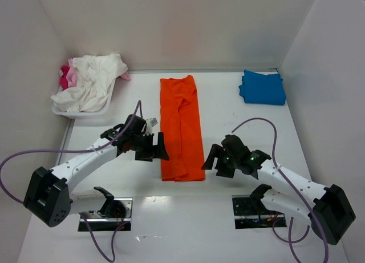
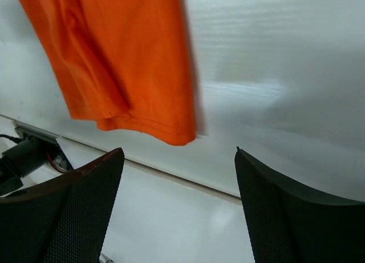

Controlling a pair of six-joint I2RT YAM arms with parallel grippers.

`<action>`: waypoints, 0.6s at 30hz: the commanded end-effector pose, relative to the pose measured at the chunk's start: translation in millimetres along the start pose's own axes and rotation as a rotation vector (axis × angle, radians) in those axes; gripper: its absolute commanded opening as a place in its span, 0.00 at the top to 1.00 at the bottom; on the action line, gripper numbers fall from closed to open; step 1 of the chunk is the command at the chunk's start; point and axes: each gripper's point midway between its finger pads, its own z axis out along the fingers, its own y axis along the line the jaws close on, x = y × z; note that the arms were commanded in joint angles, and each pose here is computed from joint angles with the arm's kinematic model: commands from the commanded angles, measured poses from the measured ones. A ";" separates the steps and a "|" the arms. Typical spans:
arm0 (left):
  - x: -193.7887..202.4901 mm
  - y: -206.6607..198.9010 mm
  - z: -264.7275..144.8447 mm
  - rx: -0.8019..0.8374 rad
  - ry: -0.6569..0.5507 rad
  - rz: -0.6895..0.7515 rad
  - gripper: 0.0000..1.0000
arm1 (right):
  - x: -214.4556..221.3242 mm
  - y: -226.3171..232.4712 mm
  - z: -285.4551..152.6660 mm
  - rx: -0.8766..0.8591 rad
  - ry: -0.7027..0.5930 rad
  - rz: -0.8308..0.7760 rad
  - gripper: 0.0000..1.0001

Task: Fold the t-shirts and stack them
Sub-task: Grab the bottom of the folded rectangular tshirt with both arms

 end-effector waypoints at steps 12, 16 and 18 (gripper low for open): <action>13.1 13.1 26.1 -0.037 0.086 -0.063 0.05 | 14.5 3.3 29.0 0.022 0.060 0.003 0.22; 16.8 12.3 31.6 -0.045 0.112 -0.058 0.05 | 8.4 7.0 37.2 0.037 0.056 -0.024 0.25; 18.2 11.8 32.6 -0.047 0.118 -0.065 0.05 | 8.6 5.4 40.5 0.048 0.063 -0.033 0.28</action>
